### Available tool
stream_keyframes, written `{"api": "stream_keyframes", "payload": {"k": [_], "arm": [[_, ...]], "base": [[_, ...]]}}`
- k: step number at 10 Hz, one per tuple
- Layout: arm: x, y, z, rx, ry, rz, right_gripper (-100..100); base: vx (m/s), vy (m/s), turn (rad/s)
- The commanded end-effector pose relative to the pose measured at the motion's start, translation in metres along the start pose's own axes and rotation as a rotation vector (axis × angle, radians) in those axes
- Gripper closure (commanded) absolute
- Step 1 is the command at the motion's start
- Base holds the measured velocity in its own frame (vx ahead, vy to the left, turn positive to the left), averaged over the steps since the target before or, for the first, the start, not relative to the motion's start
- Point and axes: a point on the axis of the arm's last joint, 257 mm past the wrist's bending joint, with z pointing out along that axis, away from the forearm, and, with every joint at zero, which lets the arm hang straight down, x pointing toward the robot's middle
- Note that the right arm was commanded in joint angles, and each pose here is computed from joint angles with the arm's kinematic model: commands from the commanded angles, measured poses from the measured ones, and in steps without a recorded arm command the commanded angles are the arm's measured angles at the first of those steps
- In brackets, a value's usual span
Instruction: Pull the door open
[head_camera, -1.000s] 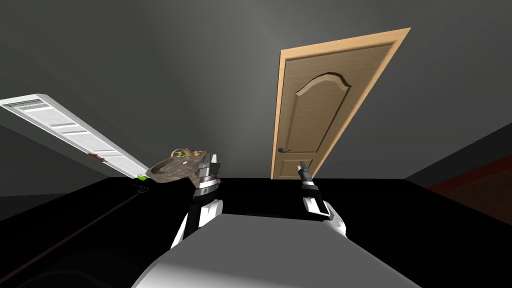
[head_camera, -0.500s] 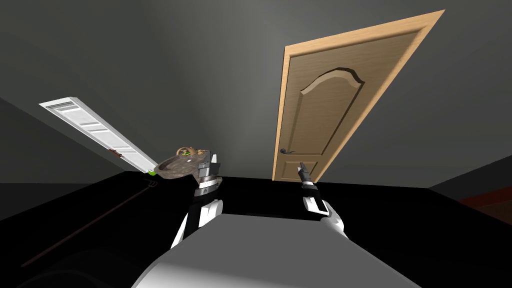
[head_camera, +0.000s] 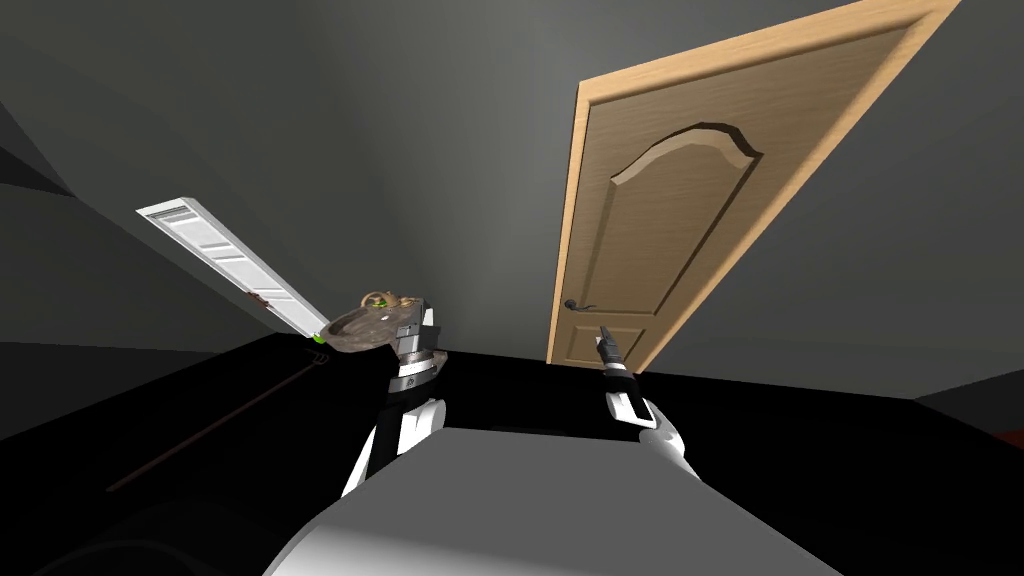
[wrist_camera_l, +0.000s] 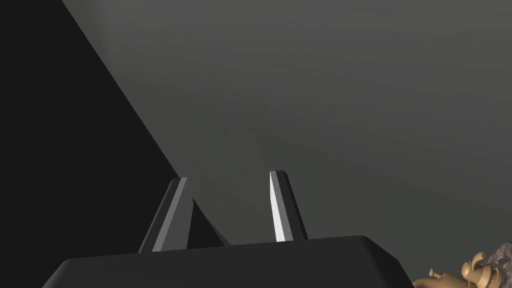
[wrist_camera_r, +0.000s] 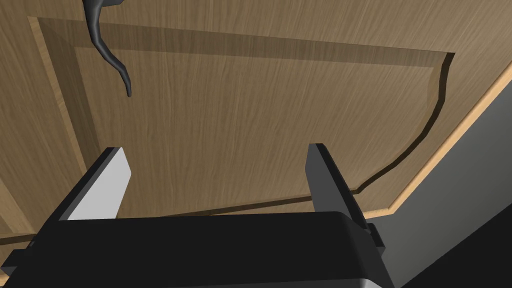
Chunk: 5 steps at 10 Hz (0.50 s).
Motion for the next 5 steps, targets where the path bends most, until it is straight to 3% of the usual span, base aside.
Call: {"api": "stream_keyframes", "payload": {"k": [1,5], "arm": [[-0.005,-0.01,0.0025,0.022,-0.008,0.002,-100],[-0.013,-0.032,0.0032,0.071,-0.022,0.006,-100]], "base": [[0.032,-0.039,0.118],[0.031,-0.041,0.089]]}}
